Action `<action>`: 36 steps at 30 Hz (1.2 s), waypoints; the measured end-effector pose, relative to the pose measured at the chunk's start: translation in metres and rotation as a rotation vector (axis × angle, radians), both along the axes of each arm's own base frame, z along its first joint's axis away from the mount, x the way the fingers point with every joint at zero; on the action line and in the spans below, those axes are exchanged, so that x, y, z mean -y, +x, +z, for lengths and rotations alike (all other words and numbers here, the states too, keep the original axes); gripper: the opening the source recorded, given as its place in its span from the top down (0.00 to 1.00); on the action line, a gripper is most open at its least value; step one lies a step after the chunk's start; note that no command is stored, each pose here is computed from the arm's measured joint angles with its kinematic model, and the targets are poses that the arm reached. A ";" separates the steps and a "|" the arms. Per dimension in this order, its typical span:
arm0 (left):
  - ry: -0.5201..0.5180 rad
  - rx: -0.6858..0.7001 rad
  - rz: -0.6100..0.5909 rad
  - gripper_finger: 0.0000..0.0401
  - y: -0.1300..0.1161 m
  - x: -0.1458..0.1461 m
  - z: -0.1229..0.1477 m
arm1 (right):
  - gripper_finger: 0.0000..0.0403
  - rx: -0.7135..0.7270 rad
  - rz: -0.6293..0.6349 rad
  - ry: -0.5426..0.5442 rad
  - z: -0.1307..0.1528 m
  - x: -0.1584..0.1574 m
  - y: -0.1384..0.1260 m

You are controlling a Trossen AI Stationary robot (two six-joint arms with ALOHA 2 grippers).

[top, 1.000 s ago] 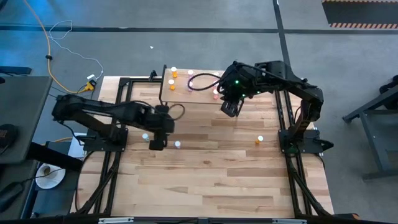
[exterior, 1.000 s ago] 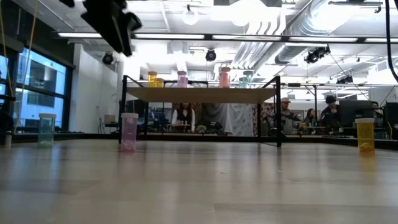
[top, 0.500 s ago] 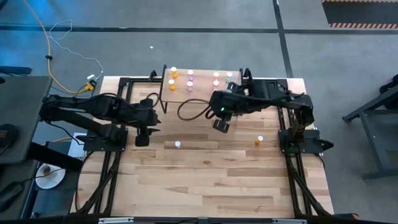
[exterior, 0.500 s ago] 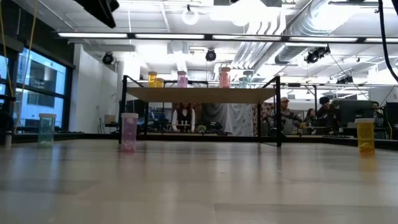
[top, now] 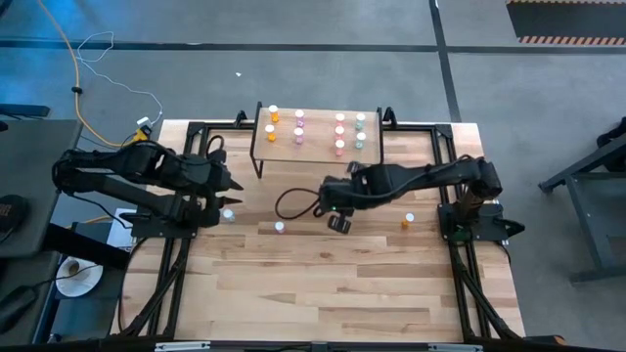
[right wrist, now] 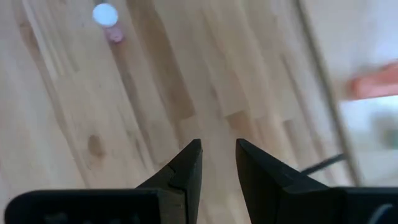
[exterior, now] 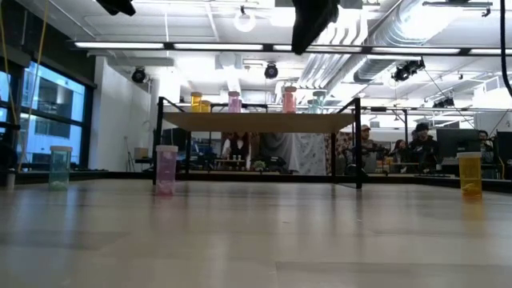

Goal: Pick and place medicine bottles onto shelf by color
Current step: Put the purple pill bottle on the shelf aligned with the other purple pill bottles

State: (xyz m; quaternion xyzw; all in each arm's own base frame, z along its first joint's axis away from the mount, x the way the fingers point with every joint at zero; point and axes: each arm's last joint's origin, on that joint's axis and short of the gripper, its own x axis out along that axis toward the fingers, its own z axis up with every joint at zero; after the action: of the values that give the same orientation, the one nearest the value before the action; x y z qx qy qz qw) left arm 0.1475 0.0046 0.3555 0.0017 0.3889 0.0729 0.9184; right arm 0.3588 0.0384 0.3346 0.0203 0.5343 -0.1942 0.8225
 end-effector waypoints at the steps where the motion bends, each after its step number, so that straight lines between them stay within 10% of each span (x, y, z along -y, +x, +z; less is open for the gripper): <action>1: 0.000 0.001 0.000 0.63 0.000 0.000 0.000 | 0.78 0.008 0.001 0.010 -0.005 -0.002 -0.001; 36: 0.008 0.003 0.007 0.63 -0.001 0.000 0.001 | 0.78 0.635 -0.048 0.253 -0.134 -0.079 -0.030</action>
State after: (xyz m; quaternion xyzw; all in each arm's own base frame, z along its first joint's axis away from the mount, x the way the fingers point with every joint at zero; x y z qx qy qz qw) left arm 0.1464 0.0050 0.3561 0.0041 0.3870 0.0777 0.9188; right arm 0.3286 0.1174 0.2007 0.1941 0.2709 -0.1297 0.9339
